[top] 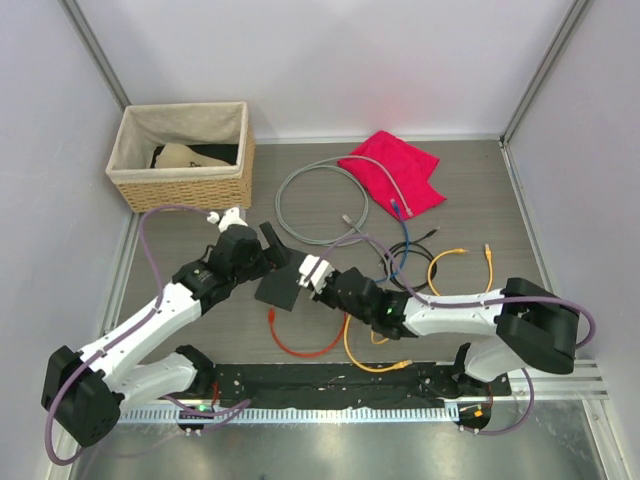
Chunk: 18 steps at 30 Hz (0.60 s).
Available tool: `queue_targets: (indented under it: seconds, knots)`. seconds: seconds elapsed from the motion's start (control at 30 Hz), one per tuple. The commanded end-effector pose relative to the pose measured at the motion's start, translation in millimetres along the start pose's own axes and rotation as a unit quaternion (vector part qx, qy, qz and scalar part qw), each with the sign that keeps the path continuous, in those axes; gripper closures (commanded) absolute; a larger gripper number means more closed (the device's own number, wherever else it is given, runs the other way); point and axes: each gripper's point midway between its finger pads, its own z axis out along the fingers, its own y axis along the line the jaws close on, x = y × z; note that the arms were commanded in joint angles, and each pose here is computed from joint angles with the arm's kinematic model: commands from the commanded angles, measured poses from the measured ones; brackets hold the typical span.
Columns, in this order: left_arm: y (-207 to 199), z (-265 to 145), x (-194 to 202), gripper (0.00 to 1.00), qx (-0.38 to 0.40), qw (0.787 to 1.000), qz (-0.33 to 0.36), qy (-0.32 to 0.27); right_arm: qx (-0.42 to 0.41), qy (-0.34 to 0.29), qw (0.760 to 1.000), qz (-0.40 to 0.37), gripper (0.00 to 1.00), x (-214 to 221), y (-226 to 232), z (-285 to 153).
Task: Insert the plug into the switch port
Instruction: Insert the connector into the switch port.
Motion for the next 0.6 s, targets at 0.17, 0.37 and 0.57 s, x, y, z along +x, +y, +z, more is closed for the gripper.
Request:
queue_targets:
  seconds: [0.17, 0.37, 0.57]
  knots:
    - [34.2, 40.1, -12.8, 0.07, 0.021, 0.997, 0.054, -0.050, -0.164, 0.052, 0.979, 0.110, 0.99, 46.3, 22.1, 0.2]
    - [41.2, 65.9, -0.2, 0.08, 0.033, 0.994, 0.098, -0.043, -0.171, 0.050, 0.977, 0.119, 0.99, 52.6, 23.9, 15.9]
    - [56.0, 81.9, 16.0, 0.12, 0.015, 0.992, 0.128, -0.006, -0.167, 0.046, 0.977, 0.122, 0.99, 59.0, 21.6, 27.5]
